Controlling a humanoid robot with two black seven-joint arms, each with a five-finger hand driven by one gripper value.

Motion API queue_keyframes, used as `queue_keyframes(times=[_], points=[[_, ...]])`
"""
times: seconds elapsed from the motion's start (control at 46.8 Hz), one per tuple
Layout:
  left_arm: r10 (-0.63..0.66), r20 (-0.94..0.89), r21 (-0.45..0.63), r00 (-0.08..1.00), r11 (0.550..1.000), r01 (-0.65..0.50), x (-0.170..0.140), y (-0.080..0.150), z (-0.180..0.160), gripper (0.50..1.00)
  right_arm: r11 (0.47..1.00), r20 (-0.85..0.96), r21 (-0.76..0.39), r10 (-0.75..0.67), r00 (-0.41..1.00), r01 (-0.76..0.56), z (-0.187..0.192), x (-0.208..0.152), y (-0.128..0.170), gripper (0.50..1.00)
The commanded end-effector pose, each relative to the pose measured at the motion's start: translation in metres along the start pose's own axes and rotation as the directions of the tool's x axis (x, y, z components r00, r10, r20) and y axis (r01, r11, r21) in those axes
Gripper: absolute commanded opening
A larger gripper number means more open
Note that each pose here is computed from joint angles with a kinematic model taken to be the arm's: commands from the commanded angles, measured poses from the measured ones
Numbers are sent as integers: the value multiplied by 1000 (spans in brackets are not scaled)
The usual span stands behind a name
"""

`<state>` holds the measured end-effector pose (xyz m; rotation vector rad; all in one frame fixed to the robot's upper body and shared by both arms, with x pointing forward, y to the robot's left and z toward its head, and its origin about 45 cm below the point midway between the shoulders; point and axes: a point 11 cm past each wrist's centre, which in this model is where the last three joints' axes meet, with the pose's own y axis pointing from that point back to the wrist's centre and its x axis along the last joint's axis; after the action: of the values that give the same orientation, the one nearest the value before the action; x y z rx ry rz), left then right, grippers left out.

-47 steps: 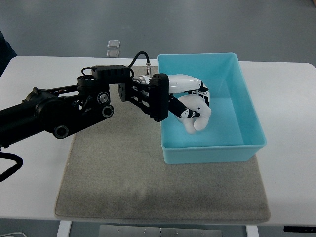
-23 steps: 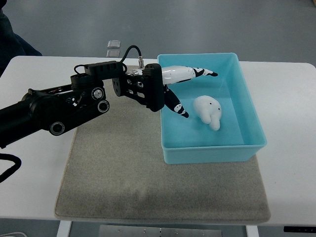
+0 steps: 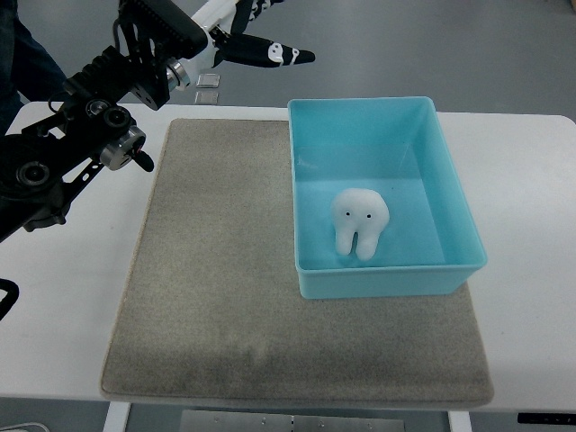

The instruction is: Place white toy into blue box with left hand

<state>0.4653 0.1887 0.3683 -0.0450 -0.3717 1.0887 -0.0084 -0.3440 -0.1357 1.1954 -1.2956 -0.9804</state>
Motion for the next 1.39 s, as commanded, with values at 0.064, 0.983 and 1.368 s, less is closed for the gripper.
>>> queue_keyframes(times=[0.064,0.983,1.368], points=[[88,-66,42,994,995,-86,28,12,-8,992,1000,0,1,0,1000,0,0,0,0,936],[565,-725,366,394,800,-475,129,103,-110,994,1000,0,1,0,1000,0,0,0,0,936],[567,-743,387,355,797,-463,119,119,-129,994,1000,0,1,0,1000,0,0,0,0,936]])
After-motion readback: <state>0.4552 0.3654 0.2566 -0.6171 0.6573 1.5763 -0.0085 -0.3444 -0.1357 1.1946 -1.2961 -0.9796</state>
